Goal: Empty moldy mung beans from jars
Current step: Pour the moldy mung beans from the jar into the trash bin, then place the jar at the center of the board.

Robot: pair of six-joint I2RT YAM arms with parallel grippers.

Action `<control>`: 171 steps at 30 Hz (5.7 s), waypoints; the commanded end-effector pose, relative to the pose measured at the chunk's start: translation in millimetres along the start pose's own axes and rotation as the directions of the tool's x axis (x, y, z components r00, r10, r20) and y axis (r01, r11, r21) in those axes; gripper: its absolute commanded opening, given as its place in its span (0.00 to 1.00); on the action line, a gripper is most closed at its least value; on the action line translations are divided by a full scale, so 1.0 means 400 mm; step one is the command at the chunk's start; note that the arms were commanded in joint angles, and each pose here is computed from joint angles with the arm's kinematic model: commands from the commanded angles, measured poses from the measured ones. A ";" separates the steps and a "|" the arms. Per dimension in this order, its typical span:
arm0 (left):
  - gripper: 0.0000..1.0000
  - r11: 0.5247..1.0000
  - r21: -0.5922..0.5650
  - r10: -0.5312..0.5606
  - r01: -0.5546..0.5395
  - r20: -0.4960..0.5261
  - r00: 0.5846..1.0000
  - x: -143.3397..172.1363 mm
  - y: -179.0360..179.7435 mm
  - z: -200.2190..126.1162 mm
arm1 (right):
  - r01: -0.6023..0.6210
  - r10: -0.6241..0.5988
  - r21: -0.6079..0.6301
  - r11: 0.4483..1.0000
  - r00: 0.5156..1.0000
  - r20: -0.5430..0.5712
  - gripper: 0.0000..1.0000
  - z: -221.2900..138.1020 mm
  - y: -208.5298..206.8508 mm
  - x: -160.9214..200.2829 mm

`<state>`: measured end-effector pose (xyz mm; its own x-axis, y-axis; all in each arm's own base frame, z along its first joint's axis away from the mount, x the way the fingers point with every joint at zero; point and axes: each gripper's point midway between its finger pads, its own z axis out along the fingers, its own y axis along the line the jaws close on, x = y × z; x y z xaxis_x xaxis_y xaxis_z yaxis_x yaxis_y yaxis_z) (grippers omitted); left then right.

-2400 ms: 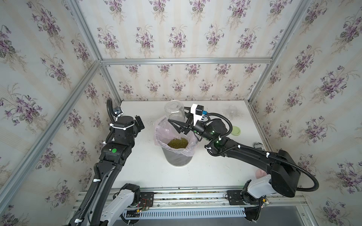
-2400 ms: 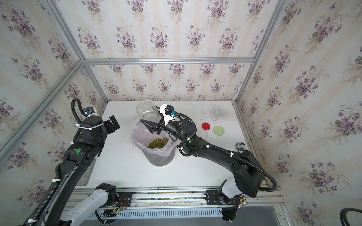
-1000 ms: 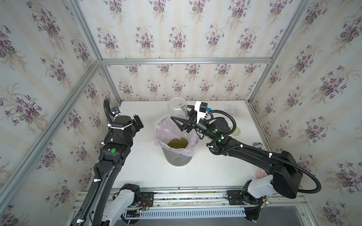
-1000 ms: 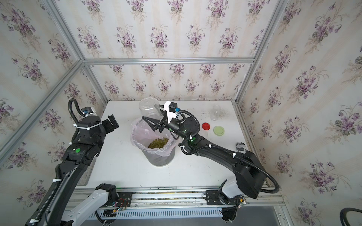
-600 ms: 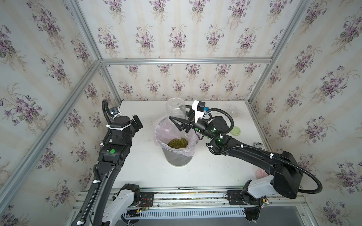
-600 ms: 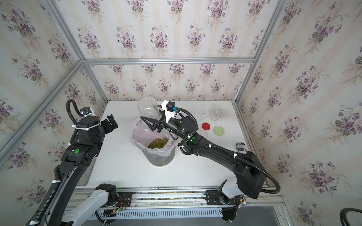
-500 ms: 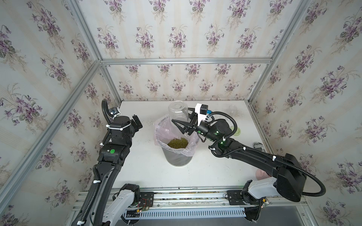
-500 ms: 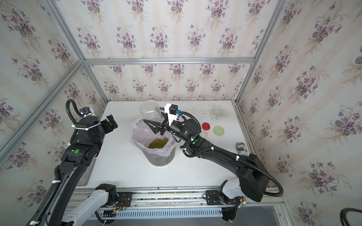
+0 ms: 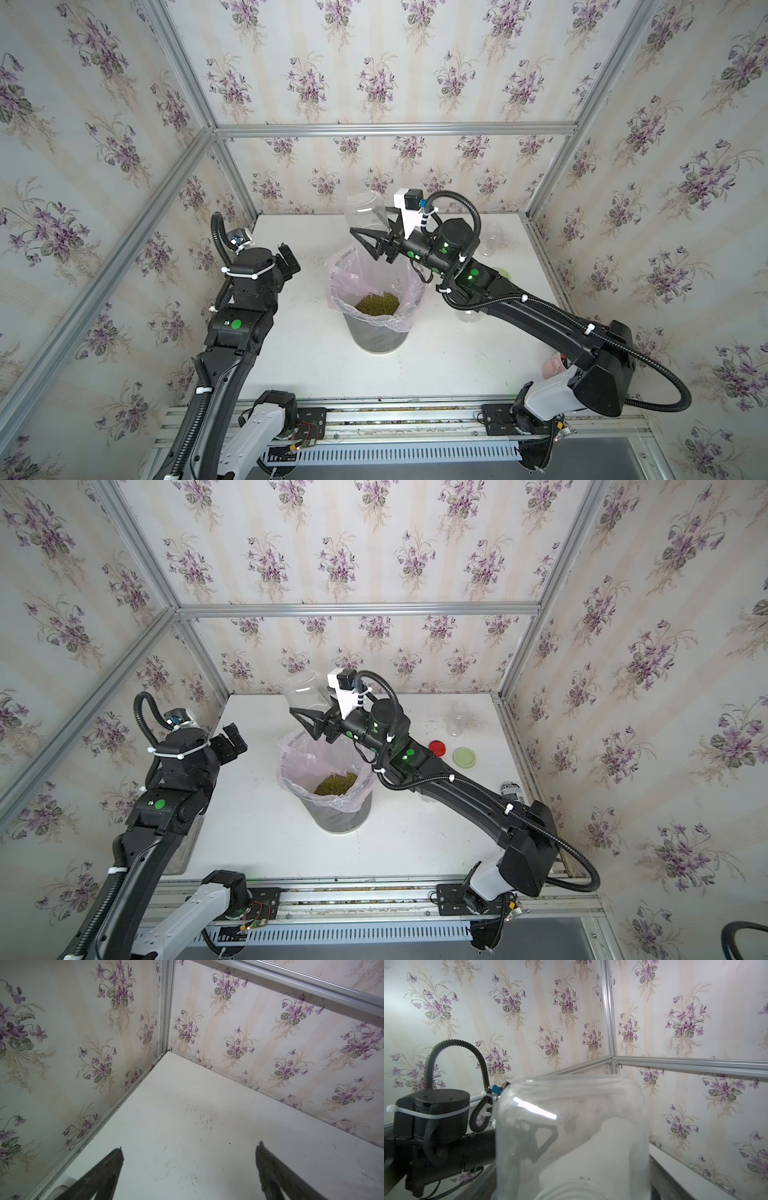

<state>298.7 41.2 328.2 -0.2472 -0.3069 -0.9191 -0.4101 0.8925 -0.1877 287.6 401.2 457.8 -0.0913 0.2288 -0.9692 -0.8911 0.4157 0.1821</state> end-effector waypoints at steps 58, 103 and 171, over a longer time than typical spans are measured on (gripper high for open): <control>1.00 0.999 -0.010 -0.045 0.046 0.034 0.998 -0.028 0.019 -0.010 | -0.143 0.590 0.810 0.569 0.757 -0.281 0.07 -0.482 -0.621 0.265; 1.00 0.999 -0.014 -0.047 0.048 0.019 0.999 -0.018 0.019 -0.001 | -0.055 0.632 0.794 0.605 0.639 -0.438 0.06 -0.466 -0.611 0.659; 1.00 0.999 -0.015 -0.046 0.047 0.017 0.999 -0.016 0.019 0.000 | 0.033 0.689 0.832 0.554 0.543 -0.480 0.18 -0.505 -0.631 0.842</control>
<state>296.9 49.0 327.4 -0.2397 -0.3294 -0.9132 -0.4295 0.8796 -0.2046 382.1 192.7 47.2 -0.8957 -0.0264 -0.4440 -0.1299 0.9702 0.2044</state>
